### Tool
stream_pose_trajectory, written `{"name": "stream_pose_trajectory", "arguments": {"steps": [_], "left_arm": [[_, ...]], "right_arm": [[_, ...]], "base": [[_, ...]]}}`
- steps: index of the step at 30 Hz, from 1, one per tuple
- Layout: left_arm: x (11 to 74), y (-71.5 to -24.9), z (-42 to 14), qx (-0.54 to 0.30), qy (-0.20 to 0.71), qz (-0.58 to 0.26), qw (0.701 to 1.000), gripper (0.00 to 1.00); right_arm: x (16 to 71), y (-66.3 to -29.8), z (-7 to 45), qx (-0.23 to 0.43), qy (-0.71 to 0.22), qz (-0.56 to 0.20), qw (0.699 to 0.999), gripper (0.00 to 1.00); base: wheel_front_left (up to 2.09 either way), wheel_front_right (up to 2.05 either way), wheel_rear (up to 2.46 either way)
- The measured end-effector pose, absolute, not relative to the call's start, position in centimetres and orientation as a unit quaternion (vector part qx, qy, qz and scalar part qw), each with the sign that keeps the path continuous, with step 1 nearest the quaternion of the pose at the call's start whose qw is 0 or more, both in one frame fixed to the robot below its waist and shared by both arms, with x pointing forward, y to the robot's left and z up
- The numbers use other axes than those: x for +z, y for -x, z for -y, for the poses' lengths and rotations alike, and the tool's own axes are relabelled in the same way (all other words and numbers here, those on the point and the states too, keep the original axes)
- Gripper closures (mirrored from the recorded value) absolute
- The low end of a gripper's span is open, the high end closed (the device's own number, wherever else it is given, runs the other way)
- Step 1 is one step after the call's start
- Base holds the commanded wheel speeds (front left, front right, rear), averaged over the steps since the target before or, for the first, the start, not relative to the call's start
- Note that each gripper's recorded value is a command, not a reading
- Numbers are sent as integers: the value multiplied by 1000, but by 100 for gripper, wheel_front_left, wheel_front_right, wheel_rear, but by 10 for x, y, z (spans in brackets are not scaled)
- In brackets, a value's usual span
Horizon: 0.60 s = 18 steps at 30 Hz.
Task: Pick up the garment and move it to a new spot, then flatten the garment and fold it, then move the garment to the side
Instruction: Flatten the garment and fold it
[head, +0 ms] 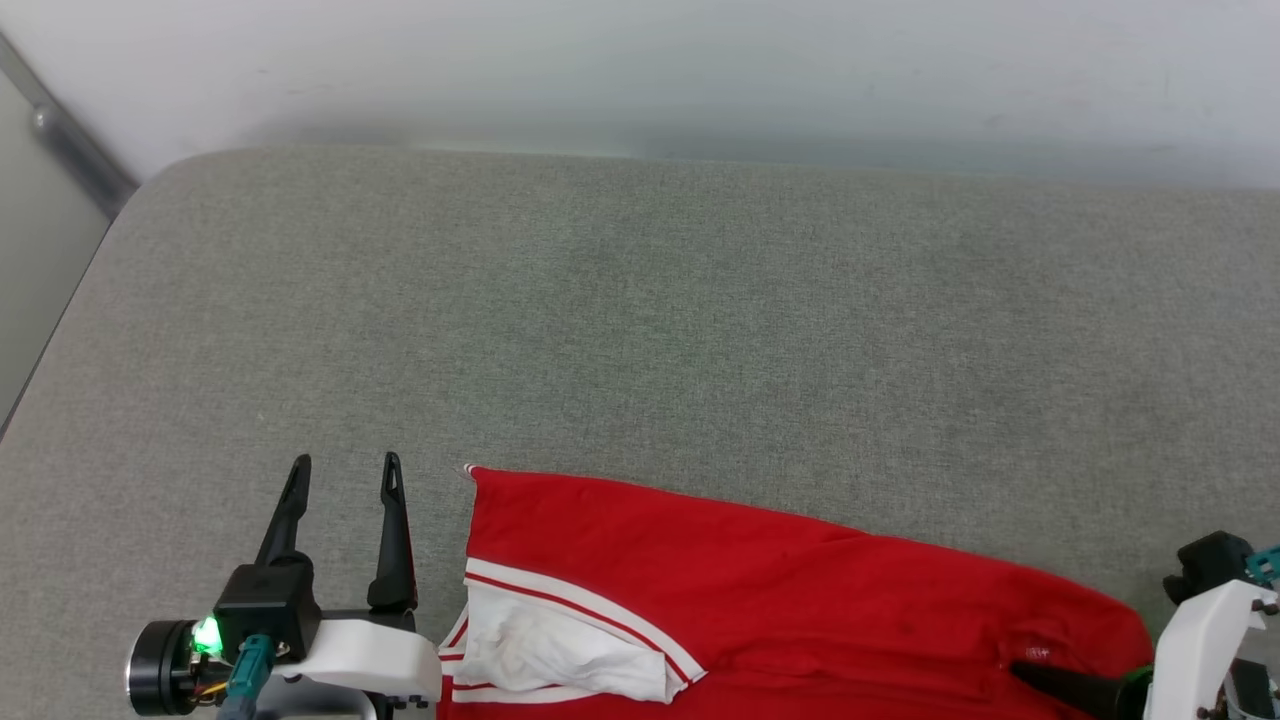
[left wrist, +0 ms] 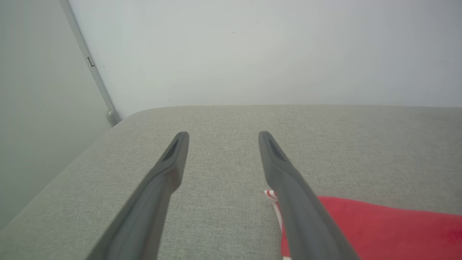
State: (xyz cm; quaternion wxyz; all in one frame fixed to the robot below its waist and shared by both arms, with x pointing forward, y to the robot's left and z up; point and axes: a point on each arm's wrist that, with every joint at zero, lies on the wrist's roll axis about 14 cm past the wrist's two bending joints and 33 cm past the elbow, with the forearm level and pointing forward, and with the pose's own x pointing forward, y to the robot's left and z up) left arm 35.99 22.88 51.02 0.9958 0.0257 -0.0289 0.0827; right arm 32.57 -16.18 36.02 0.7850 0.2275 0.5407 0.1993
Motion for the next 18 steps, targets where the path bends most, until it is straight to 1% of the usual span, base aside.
{"name": "stream_pose_trajectory", "arguments": {"steps": [4,7,11,18], "left_arm": [[509,-359,-226,81,-26,32,996,0],[508,-356,-222,78,-28,33,996,0],[509,-352,-218,73,-27,36,996,0],[513,-347,-214,67,-30,46,996,0]], "right_arm": [[358,-322,153,208,-229,-546,779,100],[361,-324,153,206,-234,-538,783,100],[370,-332,163,193,-238,-513,802,100],[395,-352,218,140,-216,-465,847,100]], "base": [[0,0,0],[0,0,0],[0,0,0],[0,0,0]]}}
